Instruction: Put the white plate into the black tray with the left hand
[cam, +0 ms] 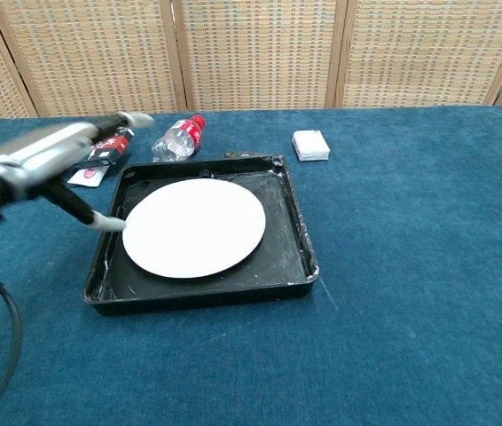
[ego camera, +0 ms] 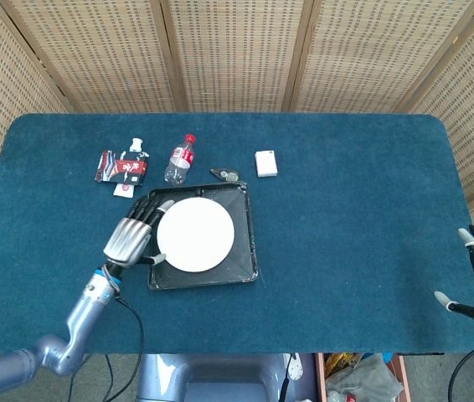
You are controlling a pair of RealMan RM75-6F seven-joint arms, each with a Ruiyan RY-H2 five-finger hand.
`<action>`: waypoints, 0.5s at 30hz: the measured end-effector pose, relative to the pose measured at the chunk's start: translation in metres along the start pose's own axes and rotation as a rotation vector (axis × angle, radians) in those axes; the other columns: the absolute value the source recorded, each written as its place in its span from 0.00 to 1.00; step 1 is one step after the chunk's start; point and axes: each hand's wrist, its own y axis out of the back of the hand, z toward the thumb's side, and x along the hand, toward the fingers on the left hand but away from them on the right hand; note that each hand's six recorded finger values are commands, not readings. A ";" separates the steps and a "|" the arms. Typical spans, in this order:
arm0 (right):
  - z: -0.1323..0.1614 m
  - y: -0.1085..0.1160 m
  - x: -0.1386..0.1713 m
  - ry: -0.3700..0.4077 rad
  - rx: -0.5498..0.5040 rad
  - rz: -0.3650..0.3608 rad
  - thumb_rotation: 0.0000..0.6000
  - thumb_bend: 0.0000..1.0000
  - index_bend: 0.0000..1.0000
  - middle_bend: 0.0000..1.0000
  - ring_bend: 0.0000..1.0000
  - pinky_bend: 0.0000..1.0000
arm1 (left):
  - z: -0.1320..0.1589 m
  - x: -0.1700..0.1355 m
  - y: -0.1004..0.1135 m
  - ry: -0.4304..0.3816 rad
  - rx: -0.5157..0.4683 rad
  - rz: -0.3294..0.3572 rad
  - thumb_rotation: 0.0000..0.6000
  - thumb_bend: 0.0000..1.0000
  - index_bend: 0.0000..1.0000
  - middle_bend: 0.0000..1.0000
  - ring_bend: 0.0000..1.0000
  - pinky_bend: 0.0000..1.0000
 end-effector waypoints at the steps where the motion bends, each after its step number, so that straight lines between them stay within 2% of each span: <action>1: 0.000 0.000 0.000 0.001 0.000 0.000 1.00 0.00 0.00 0.00 0.00 0.00 | -0.012 -0.007 0.011 0.026 0.009 0.016 1.00 0.00 0.00 0.00 0.00 0.00; 6: 0.002 0.001 0.002 0.007 0.000 -0.005 1.00 0.00 0.00 0.00 0.00 0.00 | -0.060 -0.051 0.055 0.164 0.050 0.062 1.00 0.00 0.00 0.00 0.00 0.00; 9: 0.002 0.001 0.002 0.009 0.000 -0.006 1.00 0.00 0.00 0.00 0.00 0.00 | -0.089 -0.088 0.077 0.272 0.081 0.089 1.00 0.00 0.00 0.00 0.00 0.00; 15: 0.002 0.003 0.003 0.010 -0.002 -0.011 1.00 0.00 0.00 0.00 0.00 0.00 | -0.110 -0.151 0.096 0.410 0.104 0.115 1.00 0.00 0.00 0.00 0.00 0.00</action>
